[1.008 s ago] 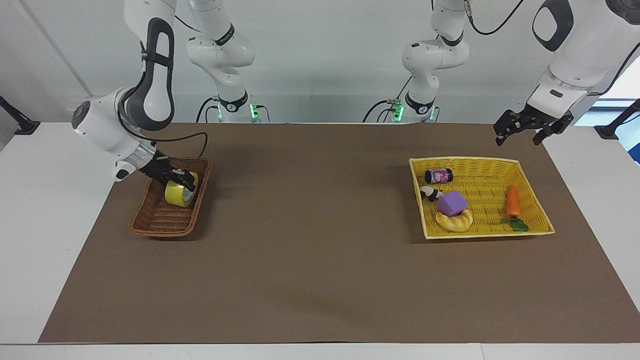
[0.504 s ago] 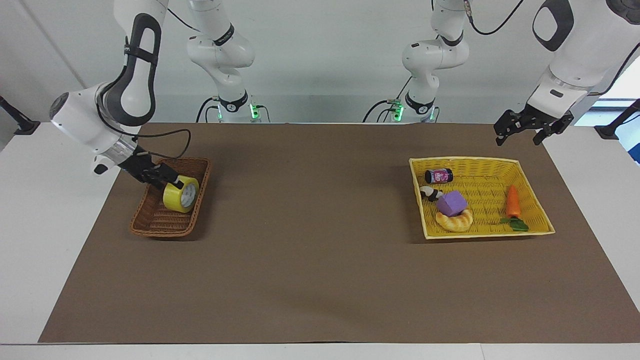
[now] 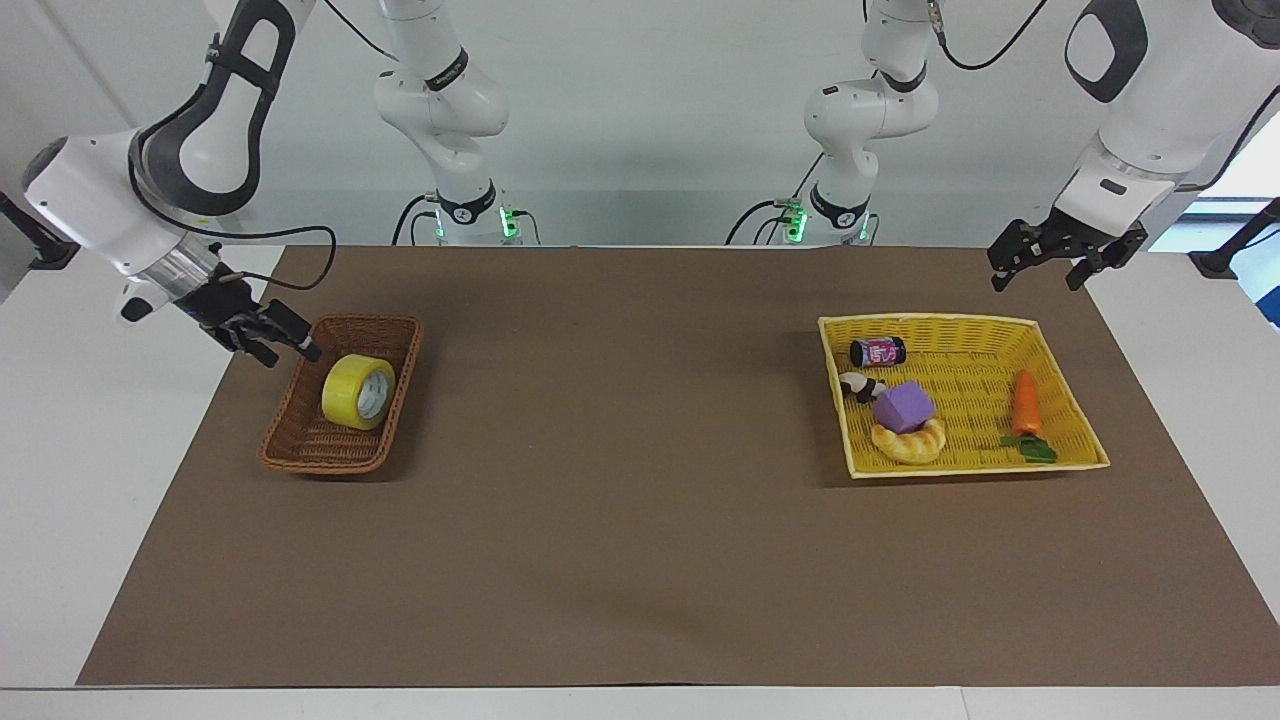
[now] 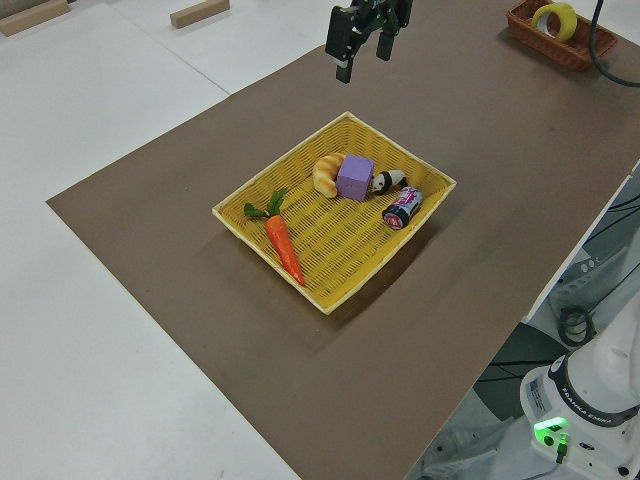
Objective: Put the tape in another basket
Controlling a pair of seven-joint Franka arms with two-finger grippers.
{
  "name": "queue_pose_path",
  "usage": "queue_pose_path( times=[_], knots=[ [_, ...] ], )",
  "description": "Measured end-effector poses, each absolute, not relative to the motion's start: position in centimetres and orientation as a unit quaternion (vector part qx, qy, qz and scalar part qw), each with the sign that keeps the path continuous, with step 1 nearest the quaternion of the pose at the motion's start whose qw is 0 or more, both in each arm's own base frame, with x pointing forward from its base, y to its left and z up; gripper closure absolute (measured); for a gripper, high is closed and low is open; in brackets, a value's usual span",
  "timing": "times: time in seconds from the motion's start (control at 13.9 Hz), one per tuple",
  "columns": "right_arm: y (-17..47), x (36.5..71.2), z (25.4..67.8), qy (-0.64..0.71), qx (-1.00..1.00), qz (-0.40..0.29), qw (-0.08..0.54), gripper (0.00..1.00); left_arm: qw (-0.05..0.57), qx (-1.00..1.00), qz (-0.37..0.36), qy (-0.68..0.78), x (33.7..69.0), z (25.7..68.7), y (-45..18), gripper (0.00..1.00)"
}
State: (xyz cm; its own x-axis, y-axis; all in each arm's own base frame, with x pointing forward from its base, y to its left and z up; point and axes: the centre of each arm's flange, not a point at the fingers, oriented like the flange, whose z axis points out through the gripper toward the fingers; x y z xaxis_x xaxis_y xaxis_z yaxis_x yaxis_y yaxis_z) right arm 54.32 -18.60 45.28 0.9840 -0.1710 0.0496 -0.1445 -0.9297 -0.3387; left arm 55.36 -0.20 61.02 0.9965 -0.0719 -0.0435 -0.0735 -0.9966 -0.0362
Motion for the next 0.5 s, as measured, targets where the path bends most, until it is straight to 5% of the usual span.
queue_pose_path(
  times=[0.5],
  knots=[
    [-5.9,56.1,53.8,0.051,-0.997,-0.032,0.049,0.0,0.019,-0.999,0.021,0.036,55.4,61.0,-0.2,0.0]
  ],
)
